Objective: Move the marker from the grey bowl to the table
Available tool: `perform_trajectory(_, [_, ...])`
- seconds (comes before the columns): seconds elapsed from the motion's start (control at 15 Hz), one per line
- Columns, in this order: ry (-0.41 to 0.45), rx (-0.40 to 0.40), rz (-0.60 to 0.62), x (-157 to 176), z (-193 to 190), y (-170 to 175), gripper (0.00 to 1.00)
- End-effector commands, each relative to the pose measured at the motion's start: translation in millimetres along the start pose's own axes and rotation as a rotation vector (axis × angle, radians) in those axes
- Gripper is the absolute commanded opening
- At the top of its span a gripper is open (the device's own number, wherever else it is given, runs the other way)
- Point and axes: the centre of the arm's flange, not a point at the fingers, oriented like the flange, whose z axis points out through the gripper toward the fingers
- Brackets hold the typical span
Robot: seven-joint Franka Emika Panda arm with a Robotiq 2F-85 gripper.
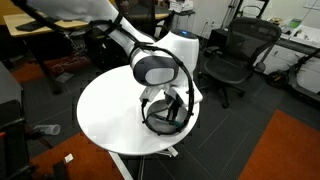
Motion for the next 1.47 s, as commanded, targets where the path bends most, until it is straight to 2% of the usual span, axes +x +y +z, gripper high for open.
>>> perform_trajectory(0.0, [0.018, 0.007, -0.046, -25, -47, -2, 0.05])
perform_trajectory(0.4, [0.113, 0.036, -0.140, -60, -120, -8, 0.05])
perform_trajectory(0.73, [0.142, 0.068, -0.274, -97, -162, -9, 0.05])
perform_trajectory(1.0, [0.155, 0.088, -0.402, -125, -177, -8, 0.05])
perform_trajectory(1.4, [0.149, 0.123, -0.556, -171, -167, -10, 0.05])
